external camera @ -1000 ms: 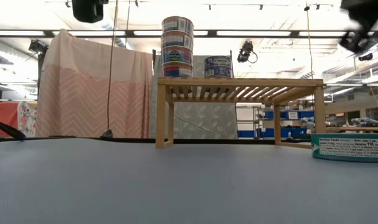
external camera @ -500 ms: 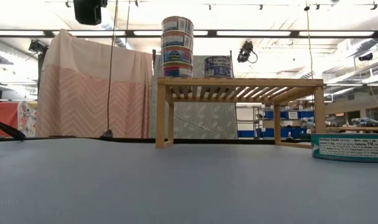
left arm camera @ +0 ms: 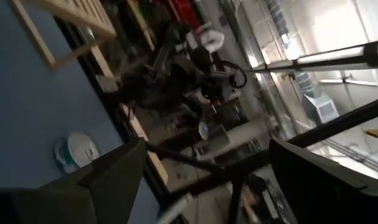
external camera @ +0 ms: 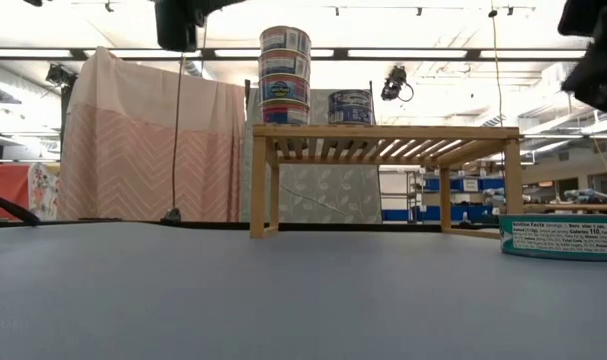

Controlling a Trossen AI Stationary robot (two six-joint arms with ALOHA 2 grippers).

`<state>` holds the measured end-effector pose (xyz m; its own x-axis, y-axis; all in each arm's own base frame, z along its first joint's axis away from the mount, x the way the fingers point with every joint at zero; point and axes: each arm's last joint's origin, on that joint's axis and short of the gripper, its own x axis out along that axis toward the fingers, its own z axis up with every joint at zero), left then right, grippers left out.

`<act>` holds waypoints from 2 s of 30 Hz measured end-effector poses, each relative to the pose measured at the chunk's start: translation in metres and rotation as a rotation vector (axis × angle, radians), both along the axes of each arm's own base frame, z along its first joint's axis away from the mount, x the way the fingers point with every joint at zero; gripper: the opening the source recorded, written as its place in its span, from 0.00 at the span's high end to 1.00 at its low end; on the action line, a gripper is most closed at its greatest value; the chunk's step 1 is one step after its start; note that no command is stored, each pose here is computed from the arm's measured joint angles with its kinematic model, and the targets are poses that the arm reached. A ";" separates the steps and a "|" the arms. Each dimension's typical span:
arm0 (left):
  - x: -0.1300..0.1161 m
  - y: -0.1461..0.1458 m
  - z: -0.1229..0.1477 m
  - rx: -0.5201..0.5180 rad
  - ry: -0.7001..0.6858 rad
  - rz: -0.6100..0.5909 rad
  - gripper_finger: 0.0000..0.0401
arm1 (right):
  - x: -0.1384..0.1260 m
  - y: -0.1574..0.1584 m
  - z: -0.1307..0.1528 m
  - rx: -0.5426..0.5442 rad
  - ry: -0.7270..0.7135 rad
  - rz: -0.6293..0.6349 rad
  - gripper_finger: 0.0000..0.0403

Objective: Stack canned seafood by type on shelf
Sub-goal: Put the dark green tuna can on the shelf

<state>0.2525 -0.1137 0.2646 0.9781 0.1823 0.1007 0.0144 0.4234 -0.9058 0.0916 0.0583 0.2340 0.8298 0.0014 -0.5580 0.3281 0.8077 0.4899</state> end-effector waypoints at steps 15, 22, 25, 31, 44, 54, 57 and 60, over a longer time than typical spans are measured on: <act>0.003 0.065 0.020 -0.080 0.001 -0.596 0.14 | 0.020 0.020 0.015 -0.077 -0.211 0.006 1.00; -0.070 0.100 0.066 0.130 -0.036 -0.339 0.14 | -0.011 -0.011 0.052 -0.026 -0.513 0.001 1.00; -0.108 0.108 0.073 0.188 0.005 -0.106 0.14 | -0.027 -0.027 0.064 -0.045 -0.638 -0.044 1.00; -0.163 0.117 0.073 0.191 0.036 0.156 0.14 | -0.064 -0.059 0.094 -0.226 -0.985 -0.052 0.98; -0.139 0.110 0.021 0.125 0.158 0.185 0.14 | -0.091 -0.078 0.116 -0.208 -0.966 0.199 0.99; -0.128 0.095 -0.014 0.074 -0.035 0.074 0.14 | -0.087 -0.074 0.096 -0.151 -0.792 0.189 1.00; -0.129 0.090 -0.015 0.111 -0.012 0.057 0.14 | -0.082 -0.069 0.084 -0.133 -0.722 0.184 0.99; -0.129 0.088 -0.017 0.136 0.011 0.052 0.14 | -0.075 -0.063 0.074 -0.106 -0.685 0.182 0.99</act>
